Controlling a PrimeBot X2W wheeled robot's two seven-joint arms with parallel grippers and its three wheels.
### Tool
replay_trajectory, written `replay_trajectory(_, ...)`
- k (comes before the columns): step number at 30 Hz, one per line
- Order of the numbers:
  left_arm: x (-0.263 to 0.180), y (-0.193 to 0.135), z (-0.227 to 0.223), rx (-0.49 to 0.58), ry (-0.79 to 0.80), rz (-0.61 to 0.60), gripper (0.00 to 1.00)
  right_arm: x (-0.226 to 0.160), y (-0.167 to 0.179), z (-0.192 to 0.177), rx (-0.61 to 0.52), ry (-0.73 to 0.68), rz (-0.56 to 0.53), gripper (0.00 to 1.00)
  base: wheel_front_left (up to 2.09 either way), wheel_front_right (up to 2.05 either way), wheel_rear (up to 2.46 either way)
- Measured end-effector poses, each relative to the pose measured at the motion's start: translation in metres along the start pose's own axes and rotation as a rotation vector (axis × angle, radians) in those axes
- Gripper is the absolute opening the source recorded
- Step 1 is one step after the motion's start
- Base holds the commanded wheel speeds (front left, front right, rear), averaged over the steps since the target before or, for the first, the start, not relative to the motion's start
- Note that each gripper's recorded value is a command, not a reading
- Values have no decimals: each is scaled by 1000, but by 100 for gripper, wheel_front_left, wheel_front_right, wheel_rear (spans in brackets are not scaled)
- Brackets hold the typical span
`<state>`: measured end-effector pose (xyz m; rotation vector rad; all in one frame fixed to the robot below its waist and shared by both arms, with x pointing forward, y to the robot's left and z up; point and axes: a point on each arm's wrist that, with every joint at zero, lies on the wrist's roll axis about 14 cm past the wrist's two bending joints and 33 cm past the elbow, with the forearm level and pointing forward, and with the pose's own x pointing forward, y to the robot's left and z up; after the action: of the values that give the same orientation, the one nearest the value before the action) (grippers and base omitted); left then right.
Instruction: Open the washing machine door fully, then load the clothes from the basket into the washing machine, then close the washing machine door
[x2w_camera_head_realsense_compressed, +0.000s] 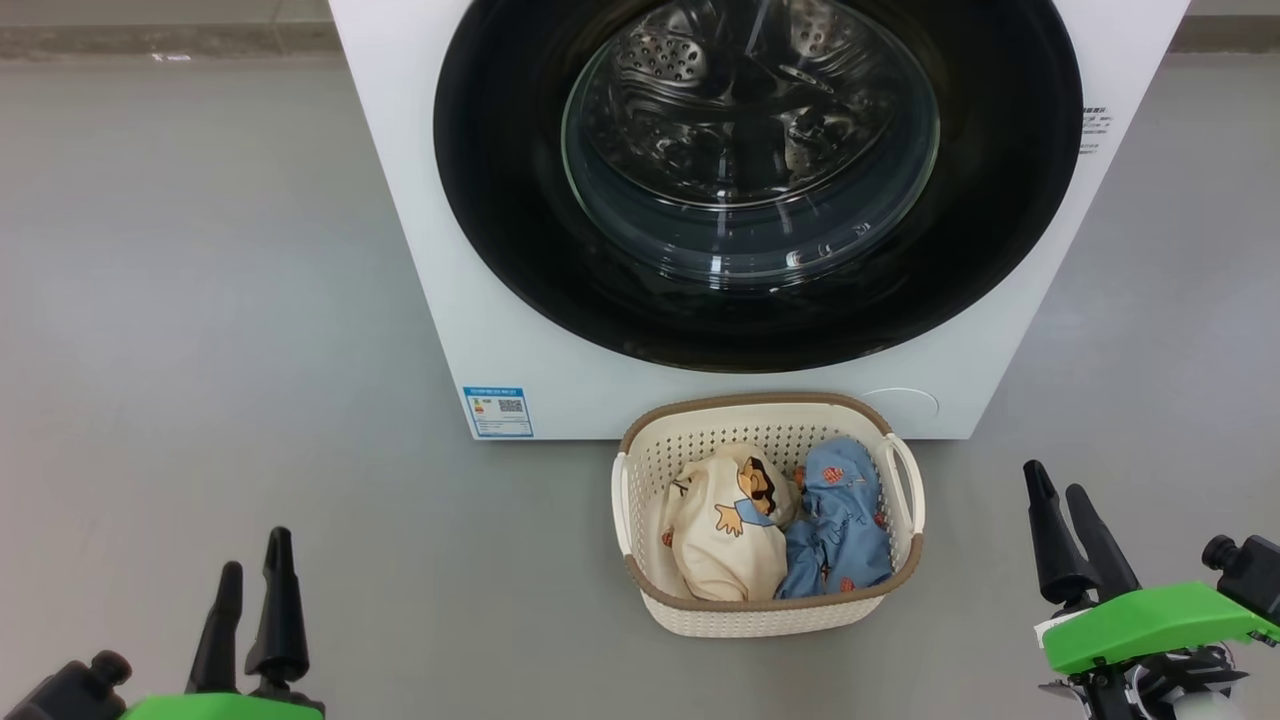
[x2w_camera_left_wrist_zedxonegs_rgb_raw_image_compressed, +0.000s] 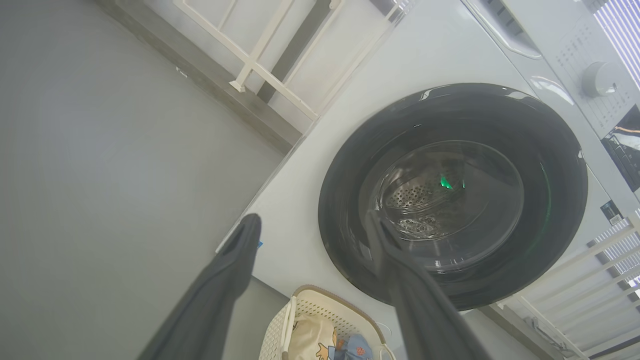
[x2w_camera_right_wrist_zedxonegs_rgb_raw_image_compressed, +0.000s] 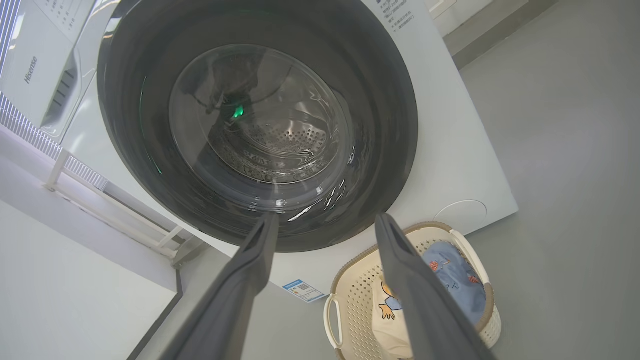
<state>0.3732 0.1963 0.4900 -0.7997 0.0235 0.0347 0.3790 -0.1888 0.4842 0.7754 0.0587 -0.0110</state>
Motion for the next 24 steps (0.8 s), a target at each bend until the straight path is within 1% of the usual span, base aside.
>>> replay_trajectory(15, 1, -8, 7, 202, -25, -45, 100, 3, 10, 3, -178, -17, 50, 100, 0, 0, 0)
replay_trajectory(24, 1, -11, 11, 305, -44, -64, 100, 5, 17, 10, -283, -44, 81, 100, 0, 0, 0)
